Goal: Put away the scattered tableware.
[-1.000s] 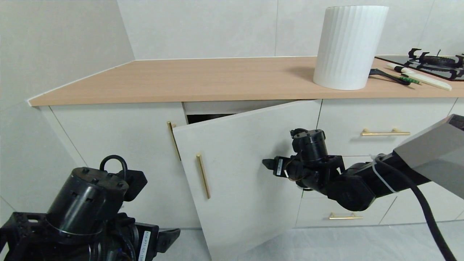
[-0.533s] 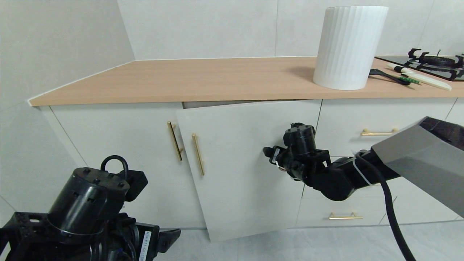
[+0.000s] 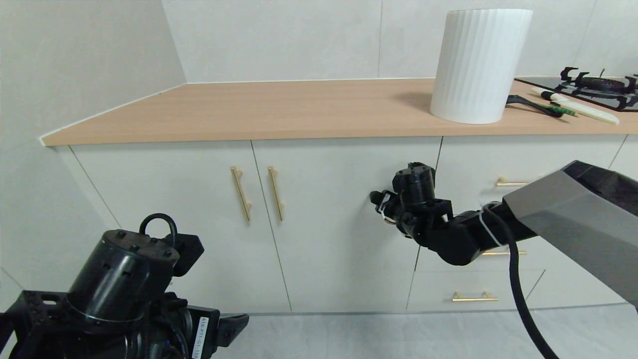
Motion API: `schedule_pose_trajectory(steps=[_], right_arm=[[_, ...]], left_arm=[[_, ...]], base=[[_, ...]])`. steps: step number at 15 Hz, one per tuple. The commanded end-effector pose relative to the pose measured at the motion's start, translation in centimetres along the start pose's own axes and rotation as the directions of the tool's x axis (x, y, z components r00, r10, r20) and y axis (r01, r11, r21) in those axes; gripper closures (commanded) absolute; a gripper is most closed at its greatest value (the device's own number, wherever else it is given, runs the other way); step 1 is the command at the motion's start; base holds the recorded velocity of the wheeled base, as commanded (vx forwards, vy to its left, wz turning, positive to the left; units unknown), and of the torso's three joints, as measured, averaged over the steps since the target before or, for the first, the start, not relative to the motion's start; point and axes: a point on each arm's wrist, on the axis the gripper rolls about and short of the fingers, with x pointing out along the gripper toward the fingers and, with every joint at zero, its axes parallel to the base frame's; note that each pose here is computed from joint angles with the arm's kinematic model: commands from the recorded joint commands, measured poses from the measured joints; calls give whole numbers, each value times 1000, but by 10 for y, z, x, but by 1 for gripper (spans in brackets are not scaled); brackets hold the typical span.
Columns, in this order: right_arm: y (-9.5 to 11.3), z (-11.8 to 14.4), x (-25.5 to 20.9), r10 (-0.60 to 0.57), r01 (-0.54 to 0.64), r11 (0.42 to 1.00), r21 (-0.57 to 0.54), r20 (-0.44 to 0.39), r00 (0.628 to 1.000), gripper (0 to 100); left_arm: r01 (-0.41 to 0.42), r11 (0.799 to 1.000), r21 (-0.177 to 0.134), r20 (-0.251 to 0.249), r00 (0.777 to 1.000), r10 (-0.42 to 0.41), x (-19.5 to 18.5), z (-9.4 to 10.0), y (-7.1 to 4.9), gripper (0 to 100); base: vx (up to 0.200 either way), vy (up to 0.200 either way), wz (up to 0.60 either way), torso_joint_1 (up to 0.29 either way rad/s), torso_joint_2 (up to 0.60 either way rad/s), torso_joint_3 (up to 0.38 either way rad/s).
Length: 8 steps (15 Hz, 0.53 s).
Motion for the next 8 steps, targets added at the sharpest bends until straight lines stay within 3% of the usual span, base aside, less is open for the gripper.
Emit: schedule_pose_trajectory(steps=[1,4,5,6,7,8], right_arm=[[-1,5,1,-2,1,1000,12,20,1000,0],[-1,20,-25,41,-41,999,5,-12,999,0],[-3,27,-44,99,-99,995,0,-62,993,0],[-12,33,-72,171,-177,984,-21,-170,971,0],[-12,33,-72,171,-177,984,-21,-170,971,0],[-24,47,-119,316,-351,935,-57,-323,892,0]], left_arm=[[-1,1000,-1,-1,1000,1,0,0,0,0],[1,1000,-3,4,1000,-1,0,0,0,0],[2,1000,-5,7,1000,-2,-1,1,0,0],[5,1000,-7,14,1000,-5,-2,1,0,0],[5,1000,-7,14,1000,-5,-2,1,0,0],[10,1000,-16,35,999,-10,-7,3,1,0]], base=[[0,0,0,0,0,0],[0,0,0,0,0,0],[0,0,0,0,0,0],[0,0,0,0,0,0],[0,0,0,0,0,0],[0,0,0,0,0,0]])
